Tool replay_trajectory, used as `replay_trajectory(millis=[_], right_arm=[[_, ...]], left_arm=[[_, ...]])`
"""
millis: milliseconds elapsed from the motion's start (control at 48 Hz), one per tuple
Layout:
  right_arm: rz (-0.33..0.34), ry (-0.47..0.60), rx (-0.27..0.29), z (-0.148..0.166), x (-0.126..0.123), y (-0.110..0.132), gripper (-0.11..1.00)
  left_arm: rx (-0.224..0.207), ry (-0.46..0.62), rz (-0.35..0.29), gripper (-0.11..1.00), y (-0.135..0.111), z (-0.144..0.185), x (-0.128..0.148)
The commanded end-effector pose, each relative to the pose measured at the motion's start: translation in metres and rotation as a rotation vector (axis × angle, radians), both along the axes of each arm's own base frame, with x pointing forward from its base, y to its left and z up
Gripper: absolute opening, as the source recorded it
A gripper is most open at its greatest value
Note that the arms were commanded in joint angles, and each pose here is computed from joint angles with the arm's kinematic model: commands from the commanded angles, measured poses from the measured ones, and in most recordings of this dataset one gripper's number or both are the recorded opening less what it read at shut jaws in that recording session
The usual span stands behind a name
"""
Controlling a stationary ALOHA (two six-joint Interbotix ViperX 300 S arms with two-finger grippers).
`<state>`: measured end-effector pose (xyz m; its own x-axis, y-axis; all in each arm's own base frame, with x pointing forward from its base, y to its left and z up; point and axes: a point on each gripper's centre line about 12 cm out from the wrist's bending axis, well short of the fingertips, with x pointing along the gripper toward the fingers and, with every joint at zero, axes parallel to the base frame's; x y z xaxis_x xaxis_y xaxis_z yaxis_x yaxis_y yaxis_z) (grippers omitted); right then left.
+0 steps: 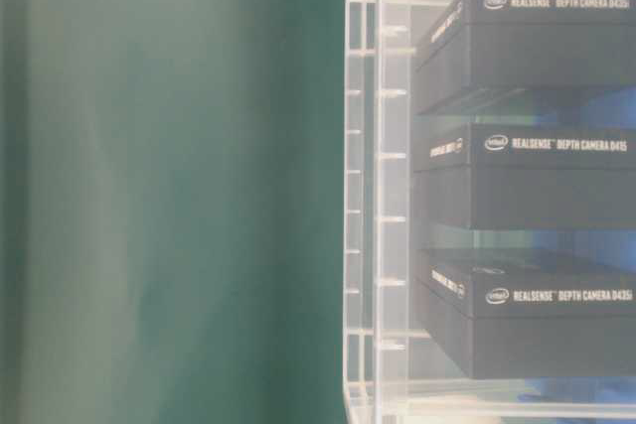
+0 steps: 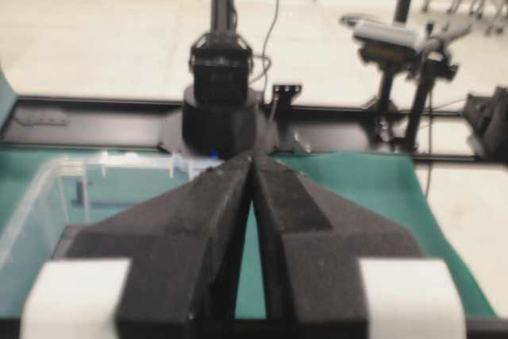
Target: Take the box out of the case with the right arm.
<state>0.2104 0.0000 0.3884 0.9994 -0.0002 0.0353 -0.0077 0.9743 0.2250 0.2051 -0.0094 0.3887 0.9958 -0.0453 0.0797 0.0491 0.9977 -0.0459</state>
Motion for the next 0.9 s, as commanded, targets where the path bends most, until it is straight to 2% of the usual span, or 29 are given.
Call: replay_trajectory(millis=[0, 208, 459, 521, 667, 875], right_arm=[[-0.003, 0.0, 0.014, 0.033, 0.002, -0.001, 0.03], [-0.003, 0.089, 0.022, 0.061, 0.008, -0.001, 0.03], [-0.005, 0.221, 0.022, 0.049, 0.01, -0.001, 0.03], [-0.006, 0.276, 0.022, 0.045, 0.009, -0.001, 0.03], [-0.009, 0.451, 0.021, 0.038, 0.005, -0.001, 0.03], [-0.014, 0.804, 0.02, 0.016, 0.0, -0.001, 0.03]], left_arm=[[0.003, 0.012, -0.004, 0.02, -0.001, 0.033, -0.001], [0.01, 0.09, 0.0, 0.02, -0.001, 0.065, 0.0], [0.011, 0.217, 0.003, 0.02, -0.001, 0.055, 0.005], [0.016, 0.283, 0.001, 0.02, -0.001, 0.051, 0.004], [0.02, 0.51, -0.012, 0.02, -0.005, 0.038, -0.004], [-0.034, 0.838, 0.013, 0.02, -0.005, 0.025, -0.017]])
